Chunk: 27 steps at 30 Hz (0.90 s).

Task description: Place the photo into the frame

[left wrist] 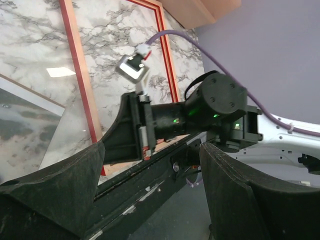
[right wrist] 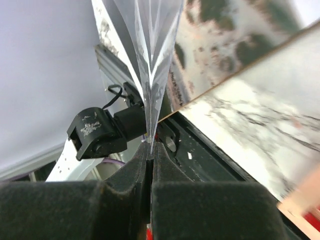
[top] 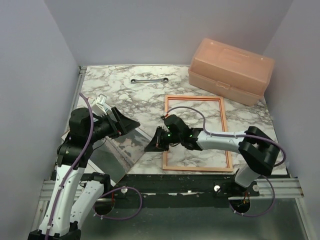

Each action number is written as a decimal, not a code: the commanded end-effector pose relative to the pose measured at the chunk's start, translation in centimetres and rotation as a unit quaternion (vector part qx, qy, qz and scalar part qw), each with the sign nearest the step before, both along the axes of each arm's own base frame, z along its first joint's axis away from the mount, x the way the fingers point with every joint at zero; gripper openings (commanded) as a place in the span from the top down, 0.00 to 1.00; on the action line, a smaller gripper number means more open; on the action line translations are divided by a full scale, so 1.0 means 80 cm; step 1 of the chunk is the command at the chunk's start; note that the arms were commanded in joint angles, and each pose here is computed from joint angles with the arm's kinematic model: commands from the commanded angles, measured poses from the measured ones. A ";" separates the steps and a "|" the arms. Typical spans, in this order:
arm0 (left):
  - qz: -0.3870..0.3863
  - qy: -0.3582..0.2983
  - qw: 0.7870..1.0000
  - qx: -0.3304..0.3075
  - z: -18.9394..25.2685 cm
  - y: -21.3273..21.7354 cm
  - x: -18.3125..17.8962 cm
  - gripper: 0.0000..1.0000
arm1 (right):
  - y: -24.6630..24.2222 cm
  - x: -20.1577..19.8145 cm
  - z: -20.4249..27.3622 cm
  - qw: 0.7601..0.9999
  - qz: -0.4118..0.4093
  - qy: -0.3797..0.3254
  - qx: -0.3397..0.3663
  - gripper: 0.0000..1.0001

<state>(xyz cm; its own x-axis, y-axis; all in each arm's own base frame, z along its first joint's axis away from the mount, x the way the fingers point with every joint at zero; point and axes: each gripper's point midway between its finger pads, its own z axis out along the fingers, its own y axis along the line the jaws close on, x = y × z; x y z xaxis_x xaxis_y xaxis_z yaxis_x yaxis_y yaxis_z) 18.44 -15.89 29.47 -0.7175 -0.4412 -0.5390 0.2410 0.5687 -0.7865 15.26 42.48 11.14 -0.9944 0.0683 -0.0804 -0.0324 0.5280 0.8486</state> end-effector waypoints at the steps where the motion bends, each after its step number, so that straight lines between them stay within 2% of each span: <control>1: -0.015 0.000 1.000 -0.008 -0.009 -0.006 0.003 0.22 | -0.058 0.015 -0.017 0.997 -0.029 -0.022 -0.066 0.99; 9: -0.017 0.021 1.000 -0.008 -0.030 -0.009 0.009 0.22 | -0.148 0.014 -0.021 0.988 -0.069 -0.035 -0.132 0.99; 13: -0.010 0.034 0.999 -0.006 -0.044 -0.008 0.012 0.22 | -0.179 -0.001 -0.020 0.985 -0.085 -0.042 -0.145 0.95; 14: -0.007 0.038 0.999 -0.005 -0.048 -0.007 0.014 0.22 | -0.187 -0.005 -0.019 0.984 -0.086 -0.046 -0.148 0.91; 15: -0.003 0.045 0.999 -0.003 -0.054 -0.006 0.014 0.22 | -0.195 -0.008 -0.022 0.982 -0.088 -0.048 -0.158 0.81; 16: 0.000 0.051 0.999 0.000 -0.061 -0.005 0.015 0.22 | -0.205 -0.010 -0.025 0.980 -0.093 -0.051 -0.171 0.61; 17: 0.004 0.058 0.998 0.002 -0.067 -0.004 0.016 0.22 | -0.215 -0.013 -0.031 0.976 -0.094 -0.052 -0.189 0.47; 18: 0.011 0.063 0.998 0.007 -0.073 -0.002 0.018 0.22 | -0.224 -0.014 -0.036 0.973 -0.094 -0.055 -0.205 0.34; 19: 0.017 0.068 0.997 0.012 -0.078 0.001 0.018 0.22 | -0.232 -0.015 -0.041 0.969 -0.093 -0.060 -0.221 0.26; 22: 0.036 0.088 0.995 0.032 -0.095 0.009 0.019 0.22 | -0.259 -0.010 -0.049 0.952 -0.096 -0.078 -0.281 0.10; 24: 0.048 0.105 0.992 0.042 -0.108 0.014 0.019 0.22 | -0.271 0.002 -0.048 0.939 -0.099 -0.101 -0.314 0.08; 27: 0.064 0.134 0.988 0.052 -0.134 0.020 0.016 0.22 | -0.267 0.024 -0.035 0.932 -0.085 -0.132 -0.328 0.07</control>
<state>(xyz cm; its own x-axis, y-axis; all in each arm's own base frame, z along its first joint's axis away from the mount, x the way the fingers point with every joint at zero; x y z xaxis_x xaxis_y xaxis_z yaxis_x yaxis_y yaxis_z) 19.93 -15.38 21.71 -0.7799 -0.4625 -0.4217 0.0572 0.6183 -0.7838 14.73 22.73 7.42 -0.9446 0.1461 -0.2940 -0.0021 0.8928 0.4504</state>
